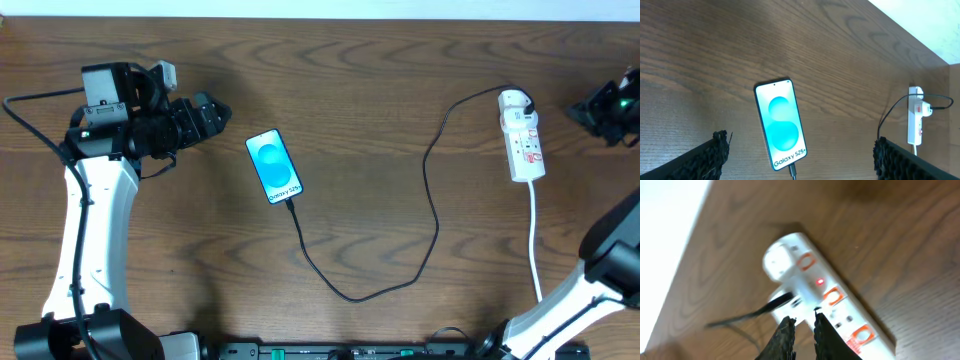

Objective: Plug charger to phone and switch on socket

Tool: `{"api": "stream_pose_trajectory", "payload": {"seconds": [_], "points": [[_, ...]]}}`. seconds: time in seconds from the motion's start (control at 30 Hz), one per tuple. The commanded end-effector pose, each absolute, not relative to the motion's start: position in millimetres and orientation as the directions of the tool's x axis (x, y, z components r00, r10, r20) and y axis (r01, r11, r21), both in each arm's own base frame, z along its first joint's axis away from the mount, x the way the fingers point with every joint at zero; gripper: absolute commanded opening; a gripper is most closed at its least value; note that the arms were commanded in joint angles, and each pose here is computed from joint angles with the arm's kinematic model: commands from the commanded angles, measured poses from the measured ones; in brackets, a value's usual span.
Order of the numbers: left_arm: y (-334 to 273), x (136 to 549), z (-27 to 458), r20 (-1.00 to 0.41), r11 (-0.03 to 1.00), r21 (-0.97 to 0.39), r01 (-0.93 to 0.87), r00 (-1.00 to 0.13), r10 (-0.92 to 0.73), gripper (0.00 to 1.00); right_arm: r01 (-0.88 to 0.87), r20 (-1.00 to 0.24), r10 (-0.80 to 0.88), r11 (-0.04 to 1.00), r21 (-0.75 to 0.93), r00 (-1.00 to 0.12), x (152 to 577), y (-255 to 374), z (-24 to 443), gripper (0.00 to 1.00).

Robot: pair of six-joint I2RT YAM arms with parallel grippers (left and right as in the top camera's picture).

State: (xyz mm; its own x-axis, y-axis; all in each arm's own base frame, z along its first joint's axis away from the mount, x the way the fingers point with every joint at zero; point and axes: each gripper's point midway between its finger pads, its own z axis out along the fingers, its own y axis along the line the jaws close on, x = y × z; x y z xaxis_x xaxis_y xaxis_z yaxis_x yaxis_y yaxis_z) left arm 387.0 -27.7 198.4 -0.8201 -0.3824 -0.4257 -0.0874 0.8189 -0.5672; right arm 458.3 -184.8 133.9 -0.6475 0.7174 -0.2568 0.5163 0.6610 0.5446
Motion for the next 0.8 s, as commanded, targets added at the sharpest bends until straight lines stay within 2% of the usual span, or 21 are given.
{"api": "stream_pose_trajectory", "payload": {"seconds": [0.0, 0.1, 0.33, 0.53, 0.77], "points": [[-24.1, 387.8, 200.6, -0.44, 0.828, -0.555, -0.083, -0.815, -0.376, 0.94, 0.393, -0.343, 0.63, 0.736, 0.552, -0.697, 456.8, -152.1, 179.4, 0.13], [-24.1, 387.8, 200.6, -0.44, 0.828, -0.555, -0.083, -0.815, -0.376, 0.94, 0.332, -0.374, 0.58, 0.768, 0.548, -0.724, 455.7, -122.4, 201.9, 0.13], [-24.1, 387.8, 200.6, -0.44, 0.828, -0.555, -0.083, -0.815, -0.376, 0.94, 0.073, -0.482, 0.352, 0.86, 0.505, -0.802, 456.4, -10.1, 247.4, 0.13], [-24.1, 387.8, 200.6, -0.44, 0.828, -0.555, -0.083, -0.815, -0.377, 0.94, -0.03, -0.494, 0.224, 0.89, 0.455, -0.84, 449.0, 52.4, 248.5, 0.13], [-24.1, 387.9, 200.6, -0.44, 0.828, -0.555, -0.082, -0.815, -0.376, 0.94, -0.132, -0.503, 0.101, 0.904, 0.406, -0.858, 439.9, 89.9, 243.9, 0.14]]}}
